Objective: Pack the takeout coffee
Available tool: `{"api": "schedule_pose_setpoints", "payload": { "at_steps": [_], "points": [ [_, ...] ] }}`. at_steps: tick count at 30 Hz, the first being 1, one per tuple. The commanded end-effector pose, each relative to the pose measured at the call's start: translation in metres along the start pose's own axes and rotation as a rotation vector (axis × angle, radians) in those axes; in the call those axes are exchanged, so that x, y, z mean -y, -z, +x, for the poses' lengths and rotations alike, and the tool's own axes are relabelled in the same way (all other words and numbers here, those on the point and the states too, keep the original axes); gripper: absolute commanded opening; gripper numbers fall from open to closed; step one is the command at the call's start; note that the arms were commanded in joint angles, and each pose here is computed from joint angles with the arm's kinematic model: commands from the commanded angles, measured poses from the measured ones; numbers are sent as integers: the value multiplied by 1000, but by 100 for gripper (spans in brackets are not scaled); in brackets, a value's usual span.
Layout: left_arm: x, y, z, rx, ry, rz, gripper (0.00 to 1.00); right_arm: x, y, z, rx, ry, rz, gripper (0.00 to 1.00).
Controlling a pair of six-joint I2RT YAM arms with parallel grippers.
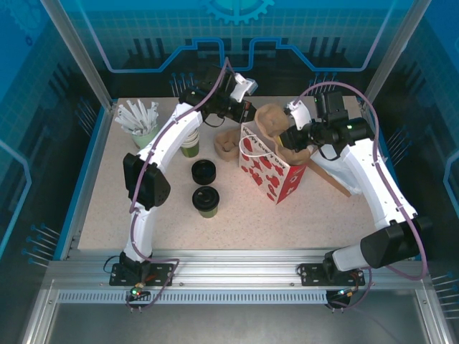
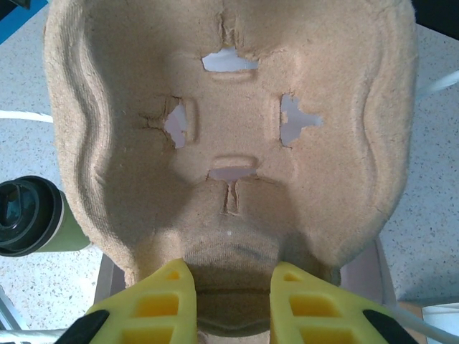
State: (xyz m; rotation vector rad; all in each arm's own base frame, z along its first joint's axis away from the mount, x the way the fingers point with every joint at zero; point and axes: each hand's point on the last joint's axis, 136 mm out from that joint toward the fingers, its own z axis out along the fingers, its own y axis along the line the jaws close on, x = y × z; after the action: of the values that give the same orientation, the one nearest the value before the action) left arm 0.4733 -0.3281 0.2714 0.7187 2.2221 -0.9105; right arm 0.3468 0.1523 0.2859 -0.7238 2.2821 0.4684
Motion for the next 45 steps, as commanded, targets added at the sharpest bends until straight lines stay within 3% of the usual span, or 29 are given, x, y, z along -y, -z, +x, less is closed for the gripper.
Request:
{"api": "schedule_pose_setpoints", "payload": {
  "at_steps": [1, 17, 45],
  "points": [
    [5, 14, -3, 14, 11, 8, 0, -2, 0, 8, -56, -20, 10, 19],
    [-3, 19, 0, 15, 19, -2, 6, -3, -7, 15, -139, 12, 48, 19],
    [-9, 28, -5, 33, 22, -12, 31, -2, -18, 26, -257, 50, 97, 18]
  ]
}}
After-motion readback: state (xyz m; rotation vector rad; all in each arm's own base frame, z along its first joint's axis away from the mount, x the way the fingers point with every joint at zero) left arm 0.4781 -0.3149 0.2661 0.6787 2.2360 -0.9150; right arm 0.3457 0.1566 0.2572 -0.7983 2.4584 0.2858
